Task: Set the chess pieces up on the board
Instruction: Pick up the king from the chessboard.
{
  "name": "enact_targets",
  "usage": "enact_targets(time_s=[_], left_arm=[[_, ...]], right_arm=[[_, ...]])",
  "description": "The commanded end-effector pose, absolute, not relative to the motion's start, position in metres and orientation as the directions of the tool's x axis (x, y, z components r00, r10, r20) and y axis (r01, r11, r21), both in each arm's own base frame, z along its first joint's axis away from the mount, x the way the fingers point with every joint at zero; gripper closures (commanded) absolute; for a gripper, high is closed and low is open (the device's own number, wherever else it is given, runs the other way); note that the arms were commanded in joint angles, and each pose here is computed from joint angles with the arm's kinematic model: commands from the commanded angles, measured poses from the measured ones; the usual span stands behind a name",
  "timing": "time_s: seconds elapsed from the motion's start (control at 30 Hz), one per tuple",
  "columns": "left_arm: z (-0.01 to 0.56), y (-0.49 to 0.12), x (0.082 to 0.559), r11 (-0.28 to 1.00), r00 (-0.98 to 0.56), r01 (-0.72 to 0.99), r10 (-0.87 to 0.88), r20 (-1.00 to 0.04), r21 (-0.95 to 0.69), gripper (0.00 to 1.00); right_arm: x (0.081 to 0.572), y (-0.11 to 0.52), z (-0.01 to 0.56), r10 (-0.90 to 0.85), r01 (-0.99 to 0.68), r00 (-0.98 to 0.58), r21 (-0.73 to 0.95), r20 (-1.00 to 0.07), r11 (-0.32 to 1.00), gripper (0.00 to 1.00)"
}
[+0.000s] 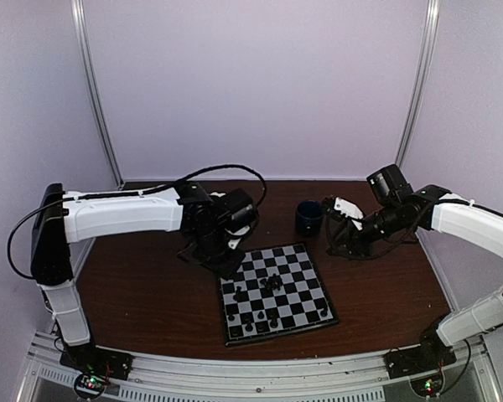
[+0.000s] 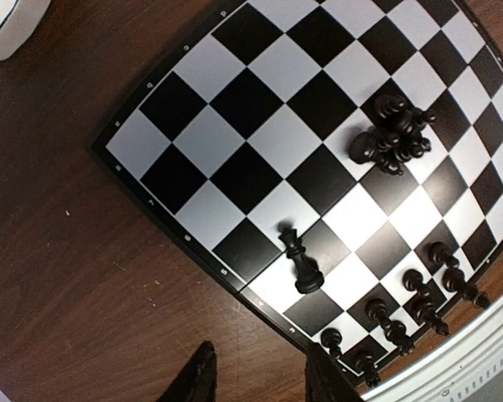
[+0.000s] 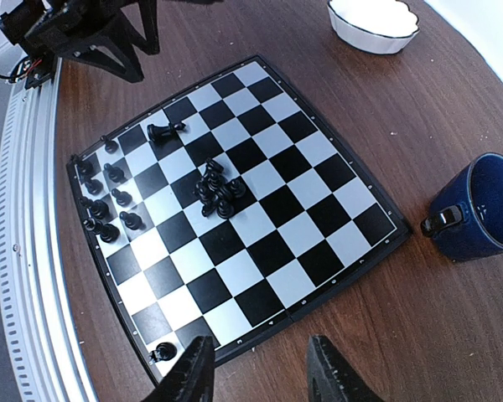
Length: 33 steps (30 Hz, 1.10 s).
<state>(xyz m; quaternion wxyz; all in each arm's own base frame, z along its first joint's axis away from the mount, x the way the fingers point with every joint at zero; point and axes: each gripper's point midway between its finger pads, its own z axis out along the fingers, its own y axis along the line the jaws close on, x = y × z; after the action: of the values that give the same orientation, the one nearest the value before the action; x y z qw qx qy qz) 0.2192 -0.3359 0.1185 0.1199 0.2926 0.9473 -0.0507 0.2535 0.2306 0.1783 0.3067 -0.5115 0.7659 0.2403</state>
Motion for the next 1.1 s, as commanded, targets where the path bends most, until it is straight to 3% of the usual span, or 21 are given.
enact_targets(time_s=[0.0,0.53,0.87,1.07], left_arm=[[0.092,-0.353,0.222,0.854,-0.839,0.518,0.495,-0.227,-0.050,0.63],[0.040,-0.365,0.213,0.867,-0.872,0.487,0.479,-0.100,-0.103,0.63],[0.030,-0.351,0.207,0.874,-0.876,0.483,0.481,-0.043,-0.063,0.79],[0.041,-0.348,0.216,0.864,-0.862,0.503,0.499,-0.090,-0.022,0.87]], right_arm=[[0.253,0.229,0.183,-0.624,-0.930,-0.285,0.052,-0.727,0.364,0.60],[0.254,0.229,0.180,-0.630,-0.932,-0.283,0.052,-0.723,0.359,0.60],[0.254,0.229,0.180,-0.630,-0.932,-0.286,0.055,-0.722,0.359,0.60],[0.254,0.229,0.181,-0.628,-0.931,-0.285,0.054,-0.724,0.361,0.60]])
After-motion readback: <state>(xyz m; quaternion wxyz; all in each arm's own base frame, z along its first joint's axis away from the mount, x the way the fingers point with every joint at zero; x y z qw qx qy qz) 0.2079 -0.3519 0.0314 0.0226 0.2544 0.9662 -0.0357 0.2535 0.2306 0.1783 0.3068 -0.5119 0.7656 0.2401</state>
